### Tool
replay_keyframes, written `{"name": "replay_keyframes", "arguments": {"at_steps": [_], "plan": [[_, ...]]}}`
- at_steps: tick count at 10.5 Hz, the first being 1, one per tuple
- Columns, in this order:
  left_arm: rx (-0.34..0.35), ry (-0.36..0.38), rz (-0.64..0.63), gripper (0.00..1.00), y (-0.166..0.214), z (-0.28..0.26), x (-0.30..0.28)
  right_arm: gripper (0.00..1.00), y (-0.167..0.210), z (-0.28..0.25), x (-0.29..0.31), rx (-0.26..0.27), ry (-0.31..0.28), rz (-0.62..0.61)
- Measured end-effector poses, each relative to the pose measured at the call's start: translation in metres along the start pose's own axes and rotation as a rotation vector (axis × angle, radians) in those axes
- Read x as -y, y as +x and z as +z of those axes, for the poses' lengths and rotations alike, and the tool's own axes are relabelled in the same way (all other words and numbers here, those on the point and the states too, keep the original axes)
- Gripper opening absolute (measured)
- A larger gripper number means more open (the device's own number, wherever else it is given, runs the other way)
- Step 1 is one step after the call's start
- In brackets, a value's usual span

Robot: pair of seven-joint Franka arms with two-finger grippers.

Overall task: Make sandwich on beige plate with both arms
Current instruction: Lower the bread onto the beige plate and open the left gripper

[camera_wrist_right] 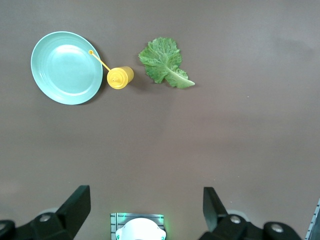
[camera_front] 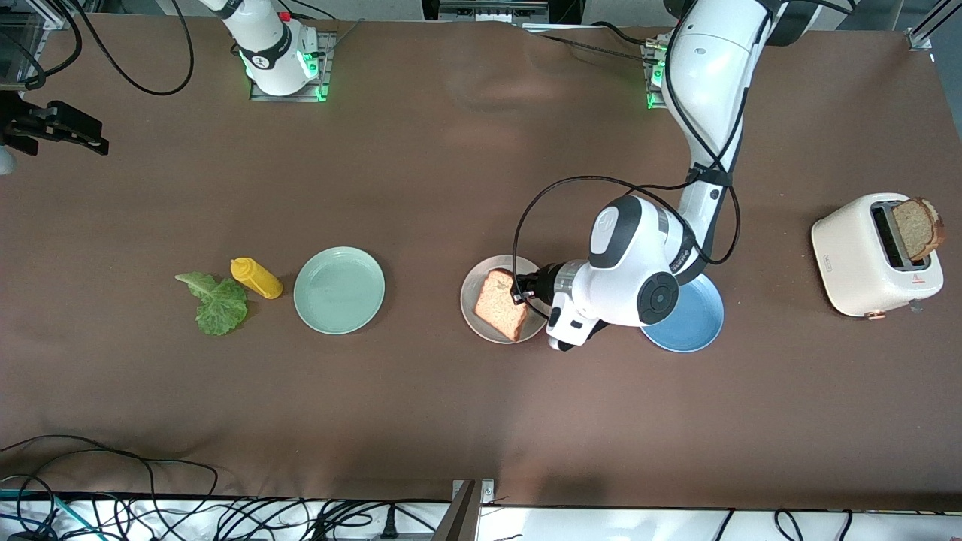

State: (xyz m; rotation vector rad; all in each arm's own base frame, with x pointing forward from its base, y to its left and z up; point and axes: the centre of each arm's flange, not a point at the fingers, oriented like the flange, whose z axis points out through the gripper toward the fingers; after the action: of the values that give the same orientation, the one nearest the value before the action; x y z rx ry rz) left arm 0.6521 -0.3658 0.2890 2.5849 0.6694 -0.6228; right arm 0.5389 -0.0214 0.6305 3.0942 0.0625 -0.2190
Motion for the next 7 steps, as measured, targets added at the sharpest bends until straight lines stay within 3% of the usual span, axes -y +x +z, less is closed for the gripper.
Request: {"name": "replay_keyframes", "arguments": {"at_steps": [7], "plan": [[0.002, 0.007, 0.002, 0.04, -0.0011, 0.0071, -0.0009, 1.0, 0.0004, 0.0001, 0.0033, 0.0, -0.001, -0.006]]}}
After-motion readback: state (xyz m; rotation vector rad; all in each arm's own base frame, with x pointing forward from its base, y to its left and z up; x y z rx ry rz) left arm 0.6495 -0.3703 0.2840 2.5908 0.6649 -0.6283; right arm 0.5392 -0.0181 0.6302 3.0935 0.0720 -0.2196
